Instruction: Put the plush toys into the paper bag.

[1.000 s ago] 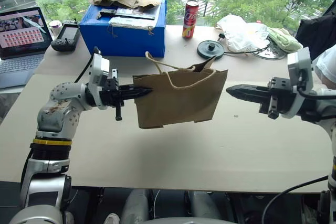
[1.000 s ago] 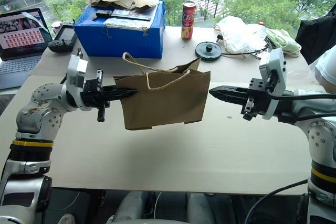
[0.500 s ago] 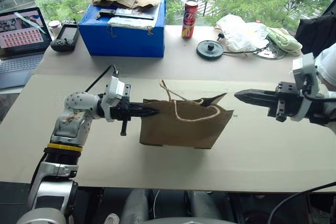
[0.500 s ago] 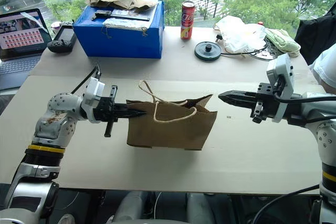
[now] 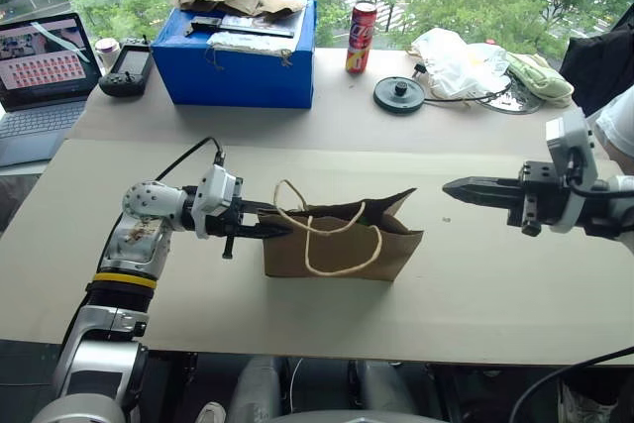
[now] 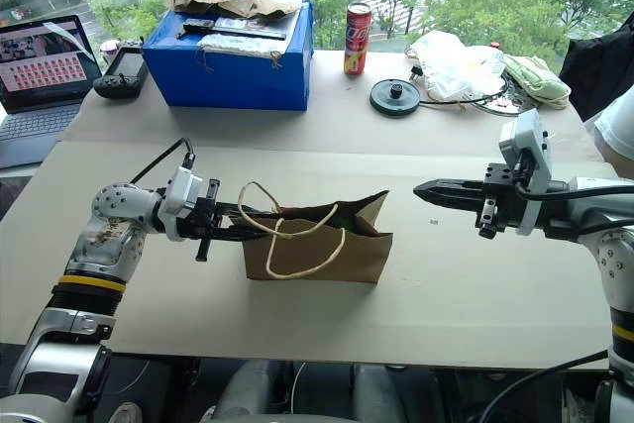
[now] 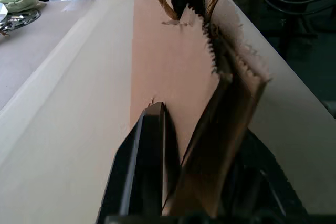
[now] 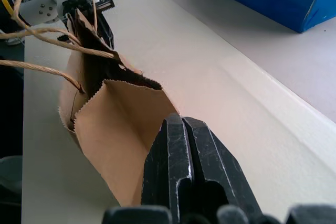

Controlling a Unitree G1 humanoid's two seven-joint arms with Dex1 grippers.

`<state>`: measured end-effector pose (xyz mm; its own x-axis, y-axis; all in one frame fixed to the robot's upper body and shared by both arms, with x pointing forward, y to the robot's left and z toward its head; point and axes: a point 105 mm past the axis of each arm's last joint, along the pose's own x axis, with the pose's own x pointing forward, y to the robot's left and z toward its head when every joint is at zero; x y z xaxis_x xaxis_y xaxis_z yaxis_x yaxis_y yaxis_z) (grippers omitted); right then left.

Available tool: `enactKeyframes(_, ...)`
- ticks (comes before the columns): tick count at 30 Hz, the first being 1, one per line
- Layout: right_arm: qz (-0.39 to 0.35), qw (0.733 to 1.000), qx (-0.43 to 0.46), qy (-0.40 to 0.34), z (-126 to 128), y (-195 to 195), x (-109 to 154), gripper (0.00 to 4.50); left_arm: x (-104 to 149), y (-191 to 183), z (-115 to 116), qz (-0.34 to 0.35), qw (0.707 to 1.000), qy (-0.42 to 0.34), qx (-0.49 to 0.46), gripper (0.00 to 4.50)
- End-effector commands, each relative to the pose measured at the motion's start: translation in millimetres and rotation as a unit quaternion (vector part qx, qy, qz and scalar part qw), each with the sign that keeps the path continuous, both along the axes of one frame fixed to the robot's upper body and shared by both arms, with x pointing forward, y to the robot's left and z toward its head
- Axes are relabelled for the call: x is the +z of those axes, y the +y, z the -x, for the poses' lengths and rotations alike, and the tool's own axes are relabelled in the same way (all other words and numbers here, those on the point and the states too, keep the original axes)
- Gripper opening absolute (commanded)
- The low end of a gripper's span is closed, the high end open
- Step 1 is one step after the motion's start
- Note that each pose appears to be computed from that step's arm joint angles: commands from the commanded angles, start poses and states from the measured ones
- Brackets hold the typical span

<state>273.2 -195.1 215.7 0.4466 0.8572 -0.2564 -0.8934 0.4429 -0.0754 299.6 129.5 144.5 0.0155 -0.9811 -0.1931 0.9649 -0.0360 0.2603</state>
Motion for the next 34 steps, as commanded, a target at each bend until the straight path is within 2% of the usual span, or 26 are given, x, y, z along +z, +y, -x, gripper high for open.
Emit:
enactKeyframes(1,0.016,1.0,0.01,-0.023,3,2,7,0.0,11,4,-2,-0.005,1.0,-0.027,0.002,2.96)
enactKeyframes(4,0.02,0.999,0.011,-0.022,3,2,6,0.0,16,6,-1,-0.009,1.0,-0.028,0.006,4.13)
enactKeyframes(10,0.027,0.999,0.013,-0.024,3,2,7,0.0,45,14,8,-0.007,1.0,0.007,0.017,4.13)
enactKeyframes(15,0.033,0.999,0.02,-0.027,5,2,8,0.0,84,24,15,0.009,0.998,0.049,0.033,4.13)
enactKeyframes(20,0.036,0.998,0.036,-0.032,9,6,10,0.0,110,36,18,0.02,0.995,0.081,0.056,4.13)
enactKeyframes(34,0.033,0.997,0.056,-0.039,9,12,11,0.0,115,36,16,0.033,0.993,0.083,0.079,4.13)
